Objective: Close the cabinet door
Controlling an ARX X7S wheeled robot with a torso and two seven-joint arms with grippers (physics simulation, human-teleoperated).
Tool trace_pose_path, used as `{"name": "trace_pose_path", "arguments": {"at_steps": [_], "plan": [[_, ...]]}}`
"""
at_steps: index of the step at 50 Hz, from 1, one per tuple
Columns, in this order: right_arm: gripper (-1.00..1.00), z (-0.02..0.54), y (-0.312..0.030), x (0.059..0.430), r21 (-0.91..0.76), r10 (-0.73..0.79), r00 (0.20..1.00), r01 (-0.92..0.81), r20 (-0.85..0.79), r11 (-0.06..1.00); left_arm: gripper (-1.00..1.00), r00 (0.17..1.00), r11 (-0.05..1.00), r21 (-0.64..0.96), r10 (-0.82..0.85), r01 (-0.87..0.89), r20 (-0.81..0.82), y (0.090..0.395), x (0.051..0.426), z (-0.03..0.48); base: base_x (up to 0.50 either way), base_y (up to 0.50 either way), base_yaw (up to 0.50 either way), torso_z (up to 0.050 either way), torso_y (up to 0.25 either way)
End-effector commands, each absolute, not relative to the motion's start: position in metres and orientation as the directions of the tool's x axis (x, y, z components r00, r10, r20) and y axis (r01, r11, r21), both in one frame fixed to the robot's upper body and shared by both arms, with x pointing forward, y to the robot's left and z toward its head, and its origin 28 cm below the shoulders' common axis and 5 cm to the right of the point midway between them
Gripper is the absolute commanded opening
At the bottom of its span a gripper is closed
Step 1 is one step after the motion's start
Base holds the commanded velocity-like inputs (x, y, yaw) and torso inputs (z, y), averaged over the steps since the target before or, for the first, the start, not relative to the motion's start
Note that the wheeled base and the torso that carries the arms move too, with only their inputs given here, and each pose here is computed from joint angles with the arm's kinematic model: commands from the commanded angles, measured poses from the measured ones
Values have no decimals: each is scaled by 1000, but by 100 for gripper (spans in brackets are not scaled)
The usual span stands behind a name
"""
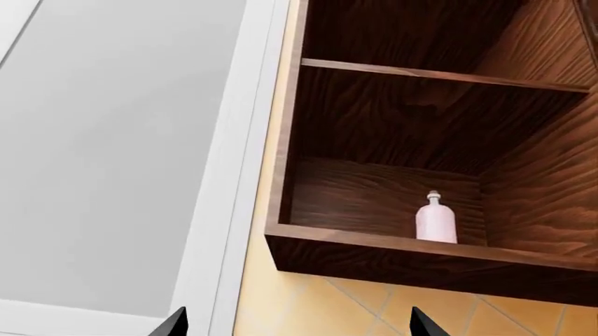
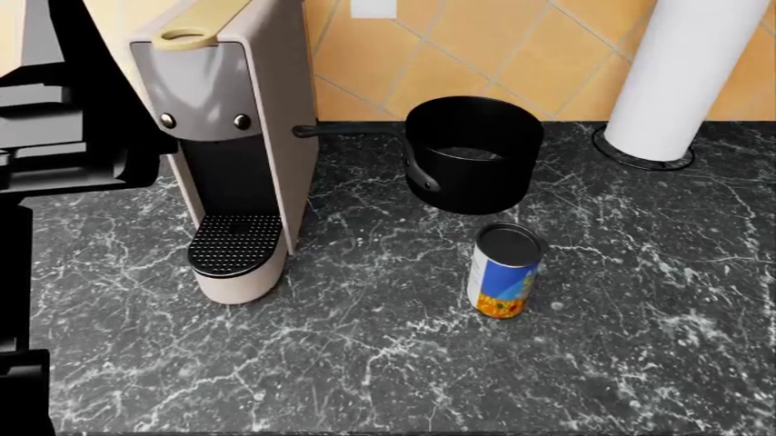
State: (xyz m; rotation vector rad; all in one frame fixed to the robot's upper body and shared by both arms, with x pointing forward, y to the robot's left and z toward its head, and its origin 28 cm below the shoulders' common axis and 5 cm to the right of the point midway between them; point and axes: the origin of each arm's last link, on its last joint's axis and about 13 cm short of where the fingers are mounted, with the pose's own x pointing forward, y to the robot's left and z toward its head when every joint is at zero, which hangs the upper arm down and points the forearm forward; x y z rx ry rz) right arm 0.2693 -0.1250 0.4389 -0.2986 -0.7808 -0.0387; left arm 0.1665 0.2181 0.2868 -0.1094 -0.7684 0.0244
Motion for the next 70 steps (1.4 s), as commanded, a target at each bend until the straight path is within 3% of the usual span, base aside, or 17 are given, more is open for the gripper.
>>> {"name": "trace_pose_path", "arguments": {"at_steps": [1,31,70], "plan": [[100,440,-99,273,-310,227,720,-18,656,951,100,719,994,-106,60,19,692,218,167,287,0,0,0,0,0],[100,446,-72,279,-404,307,714,-36,629,914,100,724,995,-102,57,18,687,219,167,287,1,2,4,1,0],[100,473,-53,307,-403,277,721,4,635,915,100,727,995,-100,61,11,684,222,166,290,1,3,6,1,0]]}}
